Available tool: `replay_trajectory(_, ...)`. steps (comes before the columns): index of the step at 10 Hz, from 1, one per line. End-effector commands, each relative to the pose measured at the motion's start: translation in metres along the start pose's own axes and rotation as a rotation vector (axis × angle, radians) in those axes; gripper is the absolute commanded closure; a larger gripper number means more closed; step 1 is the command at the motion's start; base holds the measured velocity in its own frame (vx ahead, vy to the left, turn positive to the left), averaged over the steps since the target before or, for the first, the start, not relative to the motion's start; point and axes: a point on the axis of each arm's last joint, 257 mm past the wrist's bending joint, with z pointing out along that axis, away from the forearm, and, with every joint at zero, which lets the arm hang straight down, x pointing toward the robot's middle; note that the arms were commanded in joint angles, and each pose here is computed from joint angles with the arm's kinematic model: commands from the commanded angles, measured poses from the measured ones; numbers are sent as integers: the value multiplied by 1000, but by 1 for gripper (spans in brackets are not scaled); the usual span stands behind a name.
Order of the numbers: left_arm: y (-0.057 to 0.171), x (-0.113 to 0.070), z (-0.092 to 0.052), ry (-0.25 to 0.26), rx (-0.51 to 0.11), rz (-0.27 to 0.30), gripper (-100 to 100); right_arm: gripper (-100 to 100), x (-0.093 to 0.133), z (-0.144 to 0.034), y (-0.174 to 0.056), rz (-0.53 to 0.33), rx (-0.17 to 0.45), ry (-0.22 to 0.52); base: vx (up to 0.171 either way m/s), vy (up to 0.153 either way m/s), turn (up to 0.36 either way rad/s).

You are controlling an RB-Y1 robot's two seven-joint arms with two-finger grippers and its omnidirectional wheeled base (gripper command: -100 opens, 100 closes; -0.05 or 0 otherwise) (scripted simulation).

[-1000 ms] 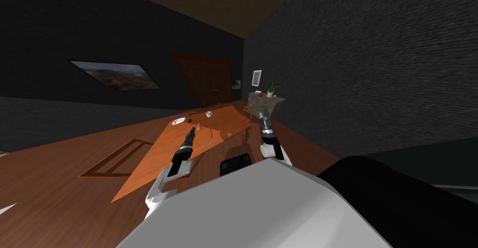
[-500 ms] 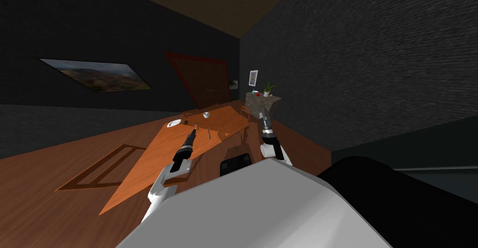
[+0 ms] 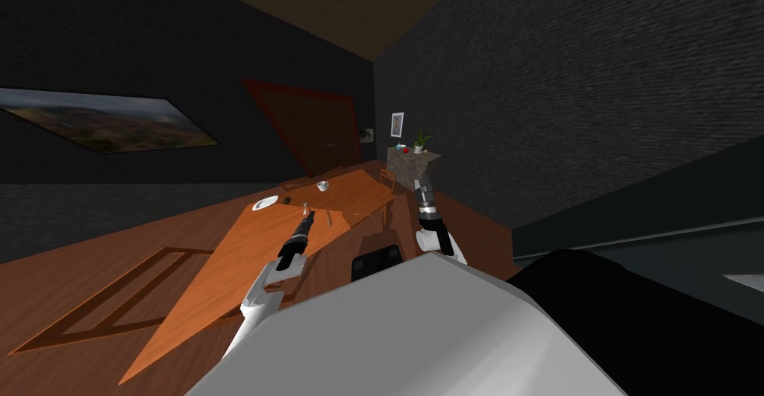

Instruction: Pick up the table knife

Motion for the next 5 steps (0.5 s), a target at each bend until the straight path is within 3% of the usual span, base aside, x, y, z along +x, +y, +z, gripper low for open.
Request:
replay_trajectory(1, 20, 8, 1, 22, -46, 16, -100, 0, 0, 0, 0, 0, 0, 0, -4, 8, -99)
replay_trajectory(3, 49, 18, 2, 52, -114, 46, -100, 0, 0, 0, 0, 0, 0, 0, -2, 5, -136)
replay_trajectory(4, 49, 18, 2, 52, -114, 46, -100, 0, 0, 0, 0, 0, 0, 0, -1, 3, 23)
replay_trajectory(5, 62, 19, 6, 67, -151, 76, -100, 0, 0, 0, 0, 0, 0, 0, 0, -1, -180)
